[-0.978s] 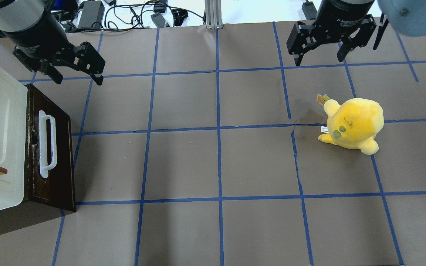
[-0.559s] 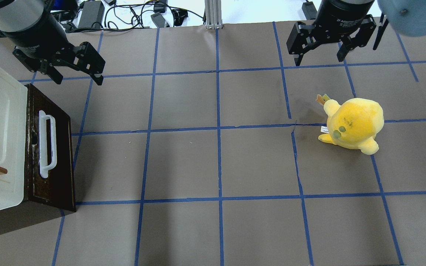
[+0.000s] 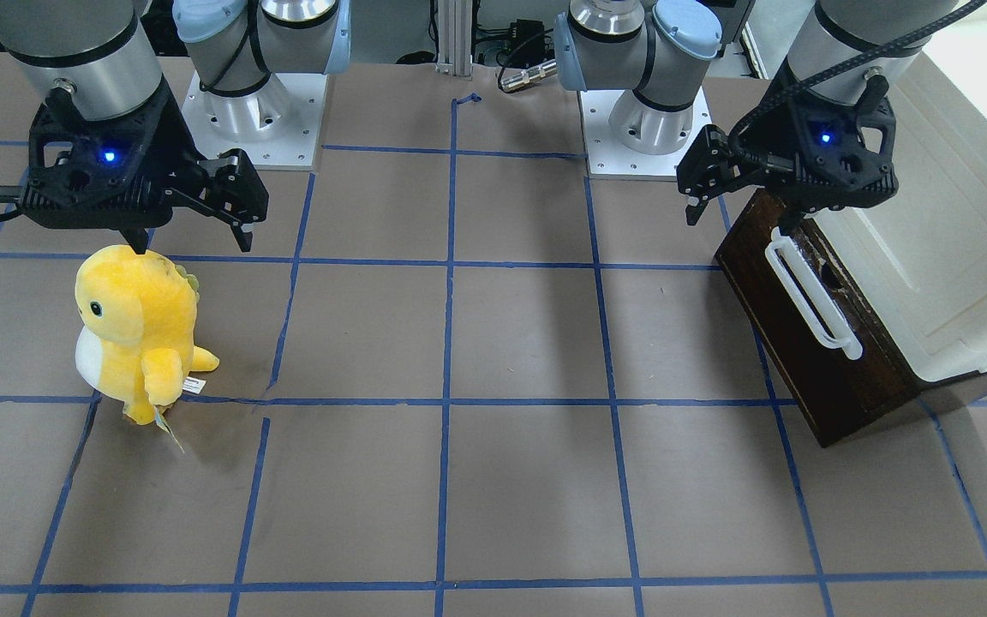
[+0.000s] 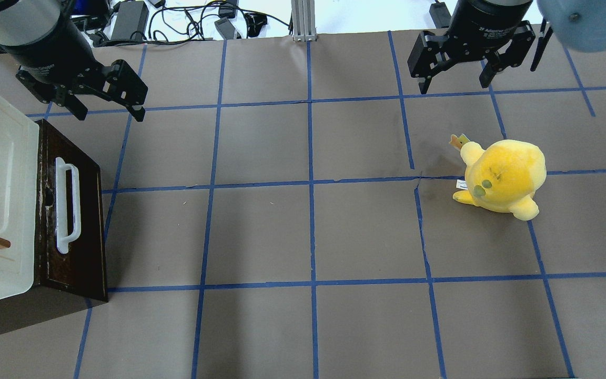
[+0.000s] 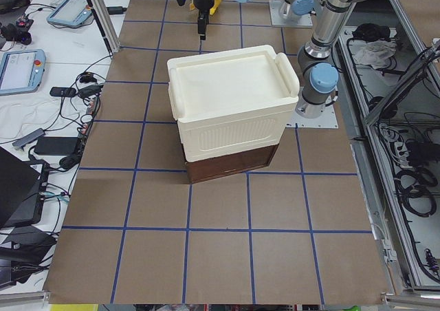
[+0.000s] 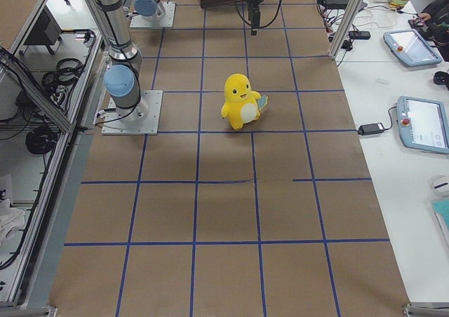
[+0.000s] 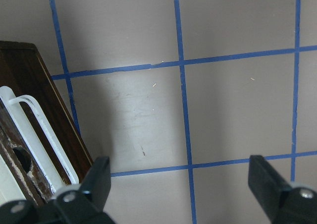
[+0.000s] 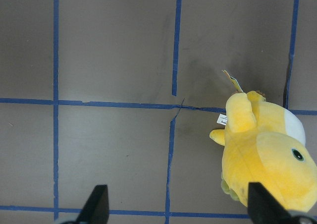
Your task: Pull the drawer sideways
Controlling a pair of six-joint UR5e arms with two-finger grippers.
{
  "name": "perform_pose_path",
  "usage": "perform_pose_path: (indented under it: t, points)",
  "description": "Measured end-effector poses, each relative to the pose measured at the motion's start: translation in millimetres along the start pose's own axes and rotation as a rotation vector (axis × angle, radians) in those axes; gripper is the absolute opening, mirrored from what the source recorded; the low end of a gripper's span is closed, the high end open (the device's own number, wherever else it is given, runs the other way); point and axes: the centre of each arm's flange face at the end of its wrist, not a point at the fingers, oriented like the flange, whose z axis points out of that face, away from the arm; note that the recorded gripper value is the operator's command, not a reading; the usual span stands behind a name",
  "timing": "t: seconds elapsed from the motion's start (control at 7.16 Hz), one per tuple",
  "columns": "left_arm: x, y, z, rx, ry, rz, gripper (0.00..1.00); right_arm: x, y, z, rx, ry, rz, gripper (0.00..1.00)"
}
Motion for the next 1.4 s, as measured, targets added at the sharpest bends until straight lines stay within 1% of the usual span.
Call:
perform_pose_path:
  t: [0.42, 0.56, 0.7, 0.84, 1.12, 1.26, 1.4]
  points:
    - [-4, -2, -2, 0.002, -0.014, -0.004, 1.0, 0, 0, 0, 0.0, 0.0, 0.0, 1.0]
    - [-4, -6, 8, -0.017, -0.015, -0.021, 1.0, 0, 0, 0, 0.0, 0.001, 0.0, 1.0]
    - [-3, -11, 25, -0.043, -0.013, -0.061, 1.0, 0, 0, 0, 0.0, 0.001, 0.0, 1.0]
    - [-3, -16, 48, -0.066, -0.031, -0.106, 1.0, 0, 0, 0, 0.0, 0.0, 0.0, 1.0]
    - [-4, -19, 107, -0.102, -0.144, -0.175, 1.0, 0, 0, 0, 0.0, 0.0, 0.0, 1.0]
    - [-3, -18, 129, -0.122, -0.191, -0.193, 1.0, 0, 0, 0, 0.0, 0.0, 0.0, 1.0]
    - [-5, -17, 142, -0.138, -0.233, -0.199, 1.0, 0, 0, 0, 0.0, 0.001, 0.0, 1.0]
